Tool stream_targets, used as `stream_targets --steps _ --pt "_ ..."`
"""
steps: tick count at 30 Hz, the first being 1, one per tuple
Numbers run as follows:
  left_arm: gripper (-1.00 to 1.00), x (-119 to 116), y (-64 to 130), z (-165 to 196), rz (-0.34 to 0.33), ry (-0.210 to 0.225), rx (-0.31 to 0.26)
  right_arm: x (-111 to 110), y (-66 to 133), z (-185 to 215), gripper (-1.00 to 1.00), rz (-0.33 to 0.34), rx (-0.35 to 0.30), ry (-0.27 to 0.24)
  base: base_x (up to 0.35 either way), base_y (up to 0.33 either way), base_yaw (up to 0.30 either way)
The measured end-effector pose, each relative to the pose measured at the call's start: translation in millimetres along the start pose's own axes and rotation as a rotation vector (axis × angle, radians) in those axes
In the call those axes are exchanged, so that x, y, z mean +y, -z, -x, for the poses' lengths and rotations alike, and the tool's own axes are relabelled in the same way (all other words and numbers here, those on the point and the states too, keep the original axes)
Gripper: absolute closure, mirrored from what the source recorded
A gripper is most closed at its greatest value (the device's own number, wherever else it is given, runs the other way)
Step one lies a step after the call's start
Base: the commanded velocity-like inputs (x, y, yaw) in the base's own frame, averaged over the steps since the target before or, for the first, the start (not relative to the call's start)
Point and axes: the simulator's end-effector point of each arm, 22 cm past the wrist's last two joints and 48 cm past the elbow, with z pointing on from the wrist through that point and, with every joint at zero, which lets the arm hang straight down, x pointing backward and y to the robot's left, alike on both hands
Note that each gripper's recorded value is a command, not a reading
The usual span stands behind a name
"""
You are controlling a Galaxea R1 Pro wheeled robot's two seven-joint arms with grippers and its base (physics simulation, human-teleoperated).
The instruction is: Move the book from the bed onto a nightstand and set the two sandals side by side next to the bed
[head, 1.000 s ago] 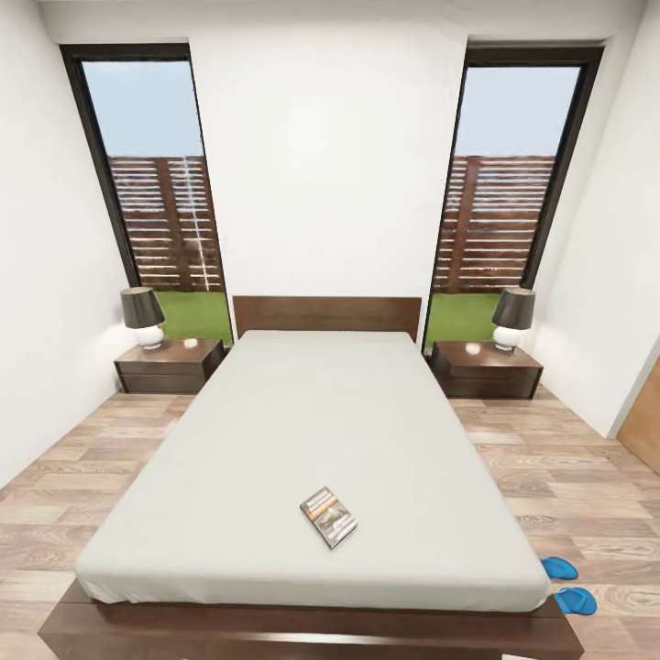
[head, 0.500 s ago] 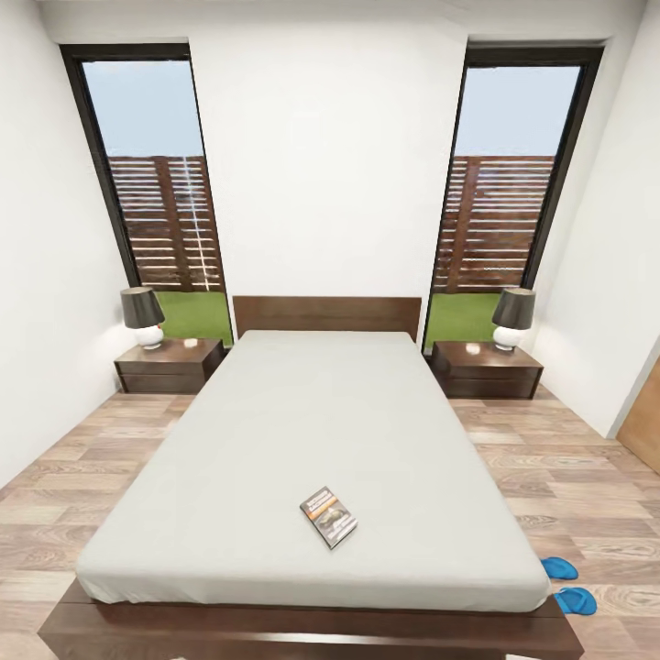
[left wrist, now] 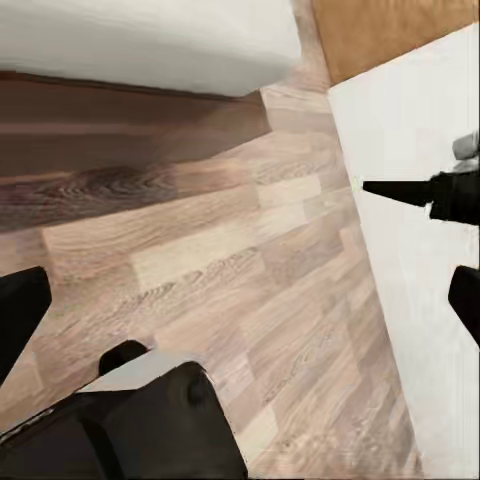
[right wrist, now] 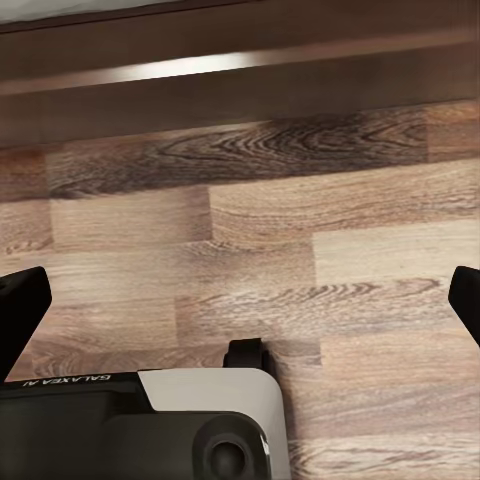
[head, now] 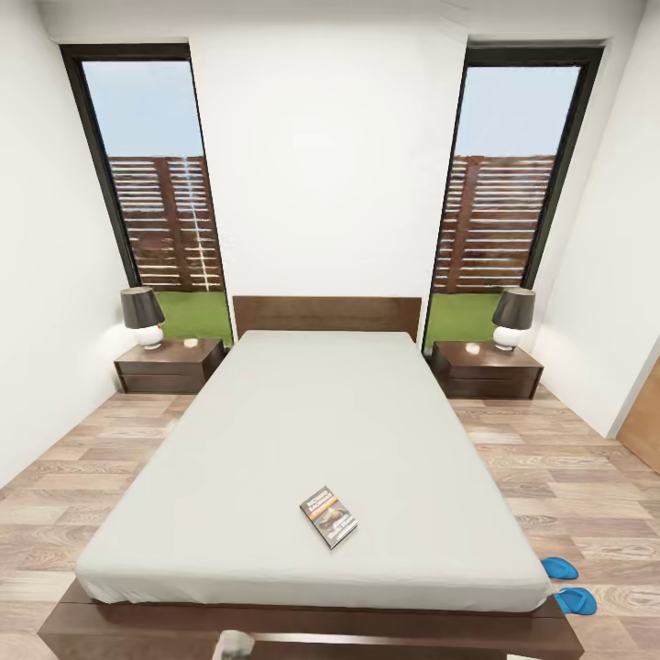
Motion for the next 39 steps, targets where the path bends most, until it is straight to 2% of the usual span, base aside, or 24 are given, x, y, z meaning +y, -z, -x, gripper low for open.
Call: stream_targets --steps 2,4,5,6,7,10,13,15,18,21,22,24,25,28,29,31,32,34,36,37,38,39 --pt "-1.0 -32.0 -15.4 12.3 -0.082 -0.011 0.016 -0.1 0.0 0.0 -1.0 0.0 0.0 0.0 0.0 0.0 0.0" --pt "-1.0 -74.3 -34.9 31.7 -0.17 -0.018 0.027 -0.1 0.1 0.0 -1.0 0.0 0.0 -0.001 0.0 0.0 0.0" --pt "-1.0 -123.1 -54.4 48.7 -0.252 -0.019 0.06 0.0 -0.1 0.1 -1.0 0.0 0.0 0.0 0.0 0.0 0.0" --pt "-1.0 -179.2 -78.7 58.5 -0.344 -0.035 0.053 -0.1 0.2 0.1 -1.0 -0.001 -0.001 -0.001 0.0 0.0 0.0" --pt "-1.0 -179.6 -76.6 62.1 -0.342 -0.043 0.057 -0.1 0.1 0.1 -1.0 0.0 -0.001 -0.001 0.0 0.0 0.0" --pt "-1.0 -237.5 -85.8 85.9 -0.422 -0.082 0.055 -0.1 0.1 0.1 -1.0 -0.001 -0.001 -0.001 0.0 0.0 0.0" --pt "-1.0 -263.8 -72.8 116.6 -0.429 -0.128 0.056 -0.1 0.1 0.0 -1.0 -0.001 0.0 0.0 0.0 0.0 0.0" --pt "-1.0 -276.8 -65.2 141.2 -0.409 -0.166 0.045 -0.2 0.0 0.0 -1.0 -0.001 0.0 0.0 0.0 0.0 0.0" --pt "-1.0 -297.4 -49.6 211.9 -0.299 -0.277 -0.011 -0.1 0.0 0.0 -1.0 -0.001 0.0 0.0 0.0 0.0 0.0" --pt "-1.0 -313.3 -30.2 303.7 -0.128 -0.403 -0.102 -0.1 0.0 0.1 -1.0 -0.001 0.0 0.0 0.0 0.0 0.0" --pt "-1.0 -317.0 -25.1 322.0 -0.093 -0.427 -0.125 -0.2 0.1 -0.1 -1.0 -0.001 0.0 0.0 0.0 0.0 0.0" --pt "-1.0 -325.5 -7.0 381.3 0.031 -0.48 -0.204 -0.2 0.1 0.0 -1.0 -0.001 0.0 0.001 0.0 0.0 0.0" --pt "-1.0 -325.9 -2.6 394.5 0.064 -0.486 -0.222 -0.2 0.1 -0.2 -1.0 -0.001 0.0 0.001 0.0 0.0 0.0" --pt "-1.0 -322.9 25.3 458.7 0.247 -0.484 -0.328 0.4 0.0 -0.3 -1.0 0.001 0.0 0.001 0.0 0.0 0.0" --pt "-1.0 -320.9 30.7 467.7 0.281 -0.482 -0.348 0.6 0.0 -0.4 -1.0 0.001 0.0 0.001 0.0 0.0 0.0" --pt "-1.0 -304.8 52.9 497.4 0.427 -0.471 -0.433 1.8 -0.2 -0.6 -1.0 0.003 0.001 0.001 0.0 0.0 0.0" --pt "-1.0 -300.1 59.0 504.3 0.464 -0.466 -0.459 2.0 -0.2 -0.7 -1.0 0.004 0.001 0.001 0.0 0.0 0.0" --pt "-1.0 -280.4 82.5 526.5 0.599 -0.438 -0.557 5.0 -0.6 -1.2 -1.0 0.008 0.002 0.001 0.0 0.0 0.0" --pt "-1.0 -259.8 96.1 538.5 0.695 -0.401 -0.629 7.3 -1.0 -1.5 -1.0 0.011 0.003 0.002 0.0 0.0 0.0" --pt "-1.0 -245.1 96.4 539.4 0.732 -0.38 -0.644 7.7 -1.1 -1.7 -1.0 0.011 0.003 0.002 0.0 0.0 0.0" --pt "-1.0 -212.6 89.6 535.0 0.788 -0.339 -0.651 8.6 -1.0 -1.8 -1.0 0.014 0.003 0.001 0.0 0.0 0.0" --pt "-1.0 -200.7 85.6 532.0 0.804 -0.326 -0.646 8.9 -1.4 -1.6 -1.0 0.014 0.004 0.001 0.0 0.0 0.0"
